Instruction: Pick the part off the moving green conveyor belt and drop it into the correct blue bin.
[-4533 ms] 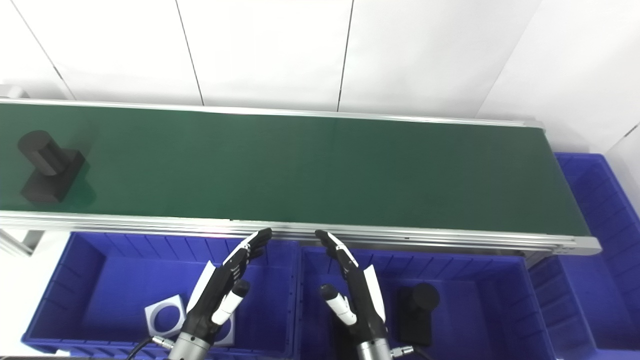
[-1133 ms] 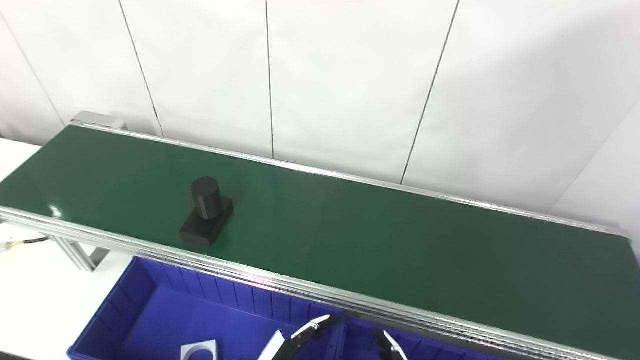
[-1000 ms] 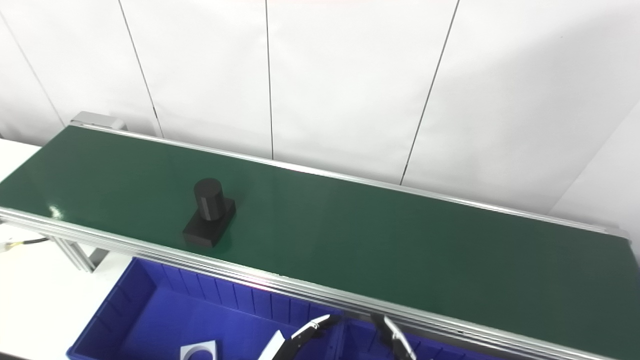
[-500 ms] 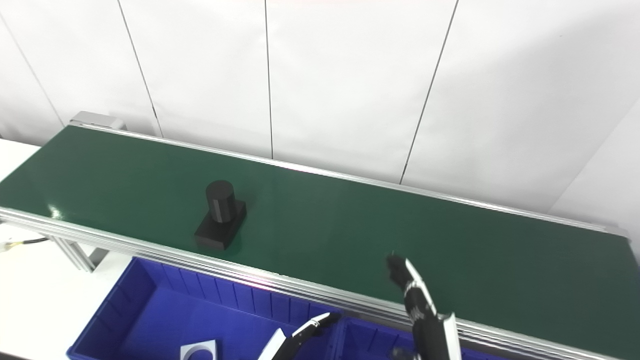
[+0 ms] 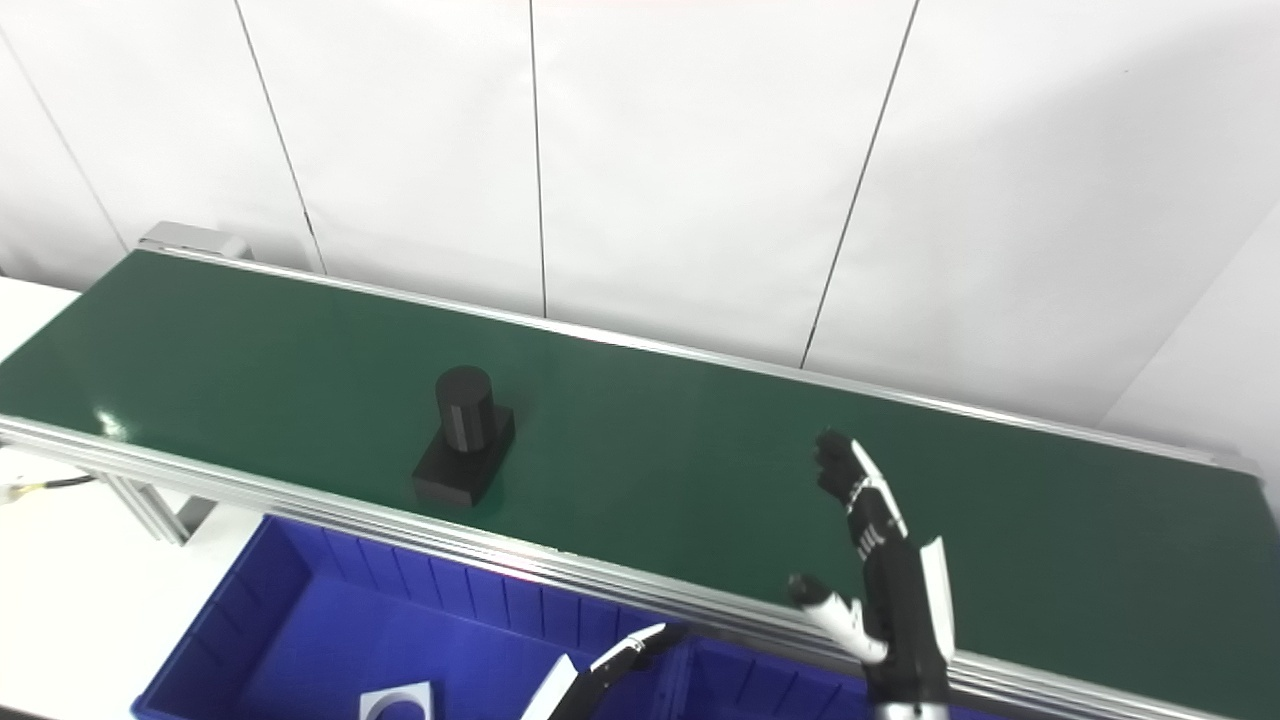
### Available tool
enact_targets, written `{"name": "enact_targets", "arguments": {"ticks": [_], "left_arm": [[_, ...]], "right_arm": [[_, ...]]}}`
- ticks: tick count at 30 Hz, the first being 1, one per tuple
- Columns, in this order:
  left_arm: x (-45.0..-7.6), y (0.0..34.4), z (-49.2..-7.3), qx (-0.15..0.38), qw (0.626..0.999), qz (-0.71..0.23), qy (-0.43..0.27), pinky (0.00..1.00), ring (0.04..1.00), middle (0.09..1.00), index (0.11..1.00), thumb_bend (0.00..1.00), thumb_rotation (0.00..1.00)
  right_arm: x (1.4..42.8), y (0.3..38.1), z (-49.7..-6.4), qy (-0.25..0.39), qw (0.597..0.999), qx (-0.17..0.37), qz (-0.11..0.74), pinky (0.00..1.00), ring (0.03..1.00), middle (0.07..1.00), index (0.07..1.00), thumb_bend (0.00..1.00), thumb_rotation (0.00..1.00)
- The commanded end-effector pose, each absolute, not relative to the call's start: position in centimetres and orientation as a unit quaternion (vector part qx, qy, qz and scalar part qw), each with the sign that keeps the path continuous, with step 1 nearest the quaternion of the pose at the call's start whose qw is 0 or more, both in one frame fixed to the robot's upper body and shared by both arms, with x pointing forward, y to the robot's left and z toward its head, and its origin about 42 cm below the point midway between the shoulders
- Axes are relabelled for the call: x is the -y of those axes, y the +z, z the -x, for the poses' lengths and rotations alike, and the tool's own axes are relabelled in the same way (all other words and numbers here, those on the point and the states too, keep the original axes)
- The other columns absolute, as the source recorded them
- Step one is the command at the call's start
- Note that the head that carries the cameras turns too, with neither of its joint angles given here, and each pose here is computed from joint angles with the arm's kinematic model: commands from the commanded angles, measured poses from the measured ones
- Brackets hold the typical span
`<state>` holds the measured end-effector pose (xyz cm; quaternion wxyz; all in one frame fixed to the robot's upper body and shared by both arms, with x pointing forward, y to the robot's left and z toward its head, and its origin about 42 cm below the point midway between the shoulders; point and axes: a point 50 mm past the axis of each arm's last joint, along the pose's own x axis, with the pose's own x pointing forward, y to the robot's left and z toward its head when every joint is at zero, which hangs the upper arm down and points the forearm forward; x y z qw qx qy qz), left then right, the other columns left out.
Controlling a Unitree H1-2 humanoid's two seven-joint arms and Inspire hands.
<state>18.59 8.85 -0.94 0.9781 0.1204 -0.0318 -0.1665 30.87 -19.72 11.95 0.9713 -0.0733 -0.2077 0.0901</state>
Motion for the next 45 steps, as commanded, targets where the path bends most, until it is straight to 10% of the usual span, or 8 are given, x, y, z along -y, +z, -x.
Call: {"name": "enact_targets", "arguments": {"ticks": [1,24,45], "left_arm": [[-8.1,0.0,-19.6,0.059,0.979,-0.103,-0.167,0.85,0.879,0.879,0.861,0.72,1.00],[-7.5,-0.1,-20.0,0.056,0.980,-0.102,-0.165,0.85,0.868,0.863,0.847,0.76,1.00],[-8.0,0.0,-19.4,0.056,0.979,-0.098,-0.167,0.84,0.872,0.867,0.848,0.78,1.00]], "right_arm": [[19.1,13.6,-32.4,0.086,0.962,0.247,0.071,0.80,0.841,0.872,0.887,0.82,0.51],[16.9,14.1,-40.3,0.093,0.967,0.218,0.096,0.70,0.766,0.837,0.868,0.97,0.03],[12.5,15.5,-43.0,0.126,0.960,0.223,0.117,0.65,0.735,0.845,0.862,0.96,0.06]]}}
